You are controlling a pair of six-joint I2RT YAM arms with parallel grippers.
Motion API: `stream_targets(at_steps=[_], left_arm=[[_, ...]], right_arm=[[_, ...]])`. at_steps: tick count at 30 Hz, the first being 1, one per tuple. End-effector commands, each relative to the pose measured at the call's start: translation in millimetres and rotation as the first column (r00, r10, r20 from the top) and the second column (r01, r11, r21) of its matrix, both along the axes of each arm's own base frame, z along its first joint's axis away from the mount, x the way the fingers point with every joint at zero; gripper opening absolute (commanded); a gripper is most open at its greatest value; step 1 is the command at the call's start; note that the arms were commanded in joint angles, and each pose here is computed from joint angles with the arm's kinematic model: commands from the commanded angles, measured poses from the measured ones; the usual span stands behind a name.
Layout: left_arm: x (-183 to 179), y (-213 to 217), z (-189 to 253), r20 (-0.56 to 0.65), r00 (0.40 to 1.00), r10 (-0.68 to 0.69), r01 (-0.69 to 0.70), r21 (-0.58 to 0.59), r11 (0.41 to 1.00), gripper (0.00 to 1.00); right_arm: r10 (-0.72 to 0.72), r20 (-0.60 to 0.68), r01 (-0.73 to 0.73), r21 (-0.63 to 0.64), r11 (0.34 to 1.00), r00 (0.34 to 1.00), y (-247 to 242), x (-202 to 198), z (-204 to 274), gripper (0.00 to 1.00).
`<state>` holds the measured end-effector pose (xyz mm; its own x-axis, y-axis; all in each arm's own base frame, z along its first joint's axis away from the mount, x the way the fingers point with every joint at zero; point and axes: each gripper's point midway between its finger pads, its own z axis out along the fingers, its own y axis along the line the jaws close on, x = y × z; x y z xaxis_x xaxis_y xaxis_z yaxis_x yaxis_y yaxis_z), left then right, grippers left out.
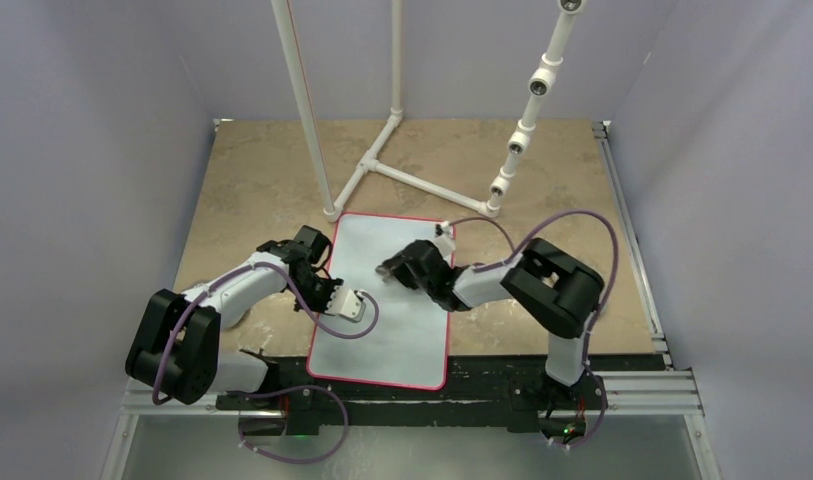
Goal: Erase the whiteboard
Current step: Hold the whiteboard at the center of the board.
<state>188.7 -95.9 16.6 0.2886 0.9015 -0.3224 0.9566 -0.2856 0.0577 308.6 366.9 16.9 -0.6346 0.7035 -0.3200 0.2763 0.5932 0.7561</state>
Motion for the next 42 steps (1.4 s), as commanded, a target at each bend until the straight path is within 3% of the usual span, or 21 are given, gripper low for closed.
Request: stream_targets(at_steps=[1,5,11,15,20,26,29,33,36,39,42], left_arm=[[-22,41,-12,-0.07,0.997,0.018,-0.005,0.184,0.983,0.03],[-22,41,-12,-0.069,0.997,0.024,-0.011,0.186,0.982,0.03],[-19,41,-10,-0.061,0.997,0.037,-0.025,0.189,0.982,0.03],[-18,41,-9,-0.063,0.997,0.04,-0.028,0.192,0.981,0.03],[-17,40,-9,-0.063,0.997,0.039,-0.026,0.189,0.982,0.03],[-15,38,-10,-0.061,0.998,0.034,-0.023,0.181,0.983,0.03],[-14,37,-8,-0.057,0.998,0.033,-0.022,0.175,0.984,0.03],[-15,36,-9,-0.063,0.997,0.035,-0.024,0.171,0.985,0.03],[-15,36,-9,-0.064,0.997,0.038,-0.027,0.173,0.985,0.03],[-14,36,-8,-0.061,0.997,0.042,-0.031,0.174,0.984,0.03],[-12,36,-5,-0.055,0.997,0.045,-0.035,0.173,0.984,0.03]], right_arm=[[-0.127,-0.274,-0.003,-0.428,0.904,0.953,-151,-86,-110,0.0],[-0.076,-0.269,-0.046,-0.421,0.906,0.96,-130,-78,-115,0.0],[0.207,-0.226,-0.272,-0.31,0.911,0.952,-1,-62,-104,0.0],[0.306,-0.225,-0.368,-0.334,0.868,0.925,35,-65,-104,0.0],[0.222,-0.275,-0.317,-0.374,0.872,0.935,-29,-87,-110,0.0],[-0.116,-0.288,-0.055,-0.523,0.85,0.951,-181,-110,-118,0.0],[-0.174,-0.261,0.013,-0.521,0.853,0.949,-205,-110,-110,0.0],[-0.102,-0.204,-0.009,-0.482,0.876,0.974,-149,-73,-92,0.0],[0.066,-0.186,-0.141,-0.43,0.892,0.98,-64,-55,-83,0.0],[0.26,-0.181,-0.31,-0.364,0.878,0.949,17,-55,-81,0.0],[0.406,-0.173,-0.44,-0.271,0.856,0.897,56,-65,-82,0.0]])
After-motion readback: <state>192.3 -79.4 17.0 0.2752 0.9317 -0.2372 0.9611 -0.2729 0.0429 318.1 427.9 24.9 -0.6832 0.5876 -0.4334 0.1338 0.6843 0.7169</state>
